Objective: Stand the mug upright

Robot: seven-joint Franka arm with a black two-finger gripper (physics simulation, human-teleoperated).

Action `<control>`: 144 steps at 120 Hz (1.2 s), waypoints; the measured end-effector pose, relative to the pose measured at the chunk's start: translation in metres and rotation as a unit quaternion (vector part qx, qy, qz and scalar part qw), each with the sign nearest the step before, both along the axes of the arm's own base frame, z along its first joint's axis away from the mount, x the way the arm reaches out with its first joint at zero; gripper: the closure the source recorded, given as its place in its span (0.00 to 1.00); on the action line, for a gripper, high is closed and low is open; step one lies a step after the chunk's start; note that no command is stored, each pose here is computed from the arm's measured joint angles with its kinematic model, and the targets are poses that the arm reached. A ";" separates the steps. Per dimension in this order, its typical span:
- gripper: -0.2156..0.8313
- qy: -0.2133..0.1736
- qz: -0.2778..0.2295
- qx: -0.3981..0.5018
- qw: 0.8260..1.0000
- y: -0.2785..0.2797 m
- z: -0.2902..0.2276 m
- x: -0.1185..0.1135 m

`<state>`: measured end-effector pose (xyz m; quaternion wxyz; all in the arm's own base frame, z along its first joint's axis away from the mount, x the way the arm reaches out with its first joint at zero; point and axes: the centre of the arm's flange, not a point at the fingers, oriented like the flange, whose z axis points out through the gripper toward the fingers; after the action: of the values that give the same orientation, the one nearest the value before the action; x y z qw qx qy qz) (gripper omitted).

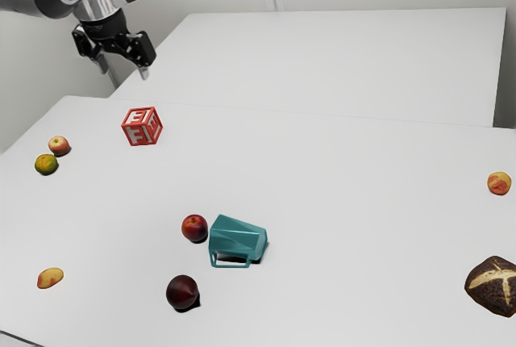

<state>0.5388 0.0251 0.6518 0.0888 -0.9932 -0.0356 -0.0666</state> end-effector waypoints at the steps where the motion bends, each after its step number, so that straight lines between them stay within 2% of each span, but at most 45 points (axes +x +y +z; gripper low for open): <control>1: 0.21 -0.001 -0.001 0.000 1.000 0.000 0.000 0.000; 16: 0.21 -0.004 -0.006 0.000 1.000 0.000 -0.005 0.004; 28: 0.21 0.013 -0.010 -0.004 1.000 -0.002 -0.026 0.011; 47: 0.21 0.073 -0.001 -0.084 0.994 -0.012 -0.091 0.010; 78: 0.21 0.161 0.075 -0.264 0.948 -0.016 -0.193 -0.015; 108: 0.21 0.203 0.138 -0.336 0.909 -0.003 -0.254 -0.018; 144: 0.21 0.235 0.147 -0.361 0.891 -0.029 -0.292 -0.012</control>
<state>0.5269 -0.0040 0.3599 -0.2609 -0.9269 -0.1809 0.2002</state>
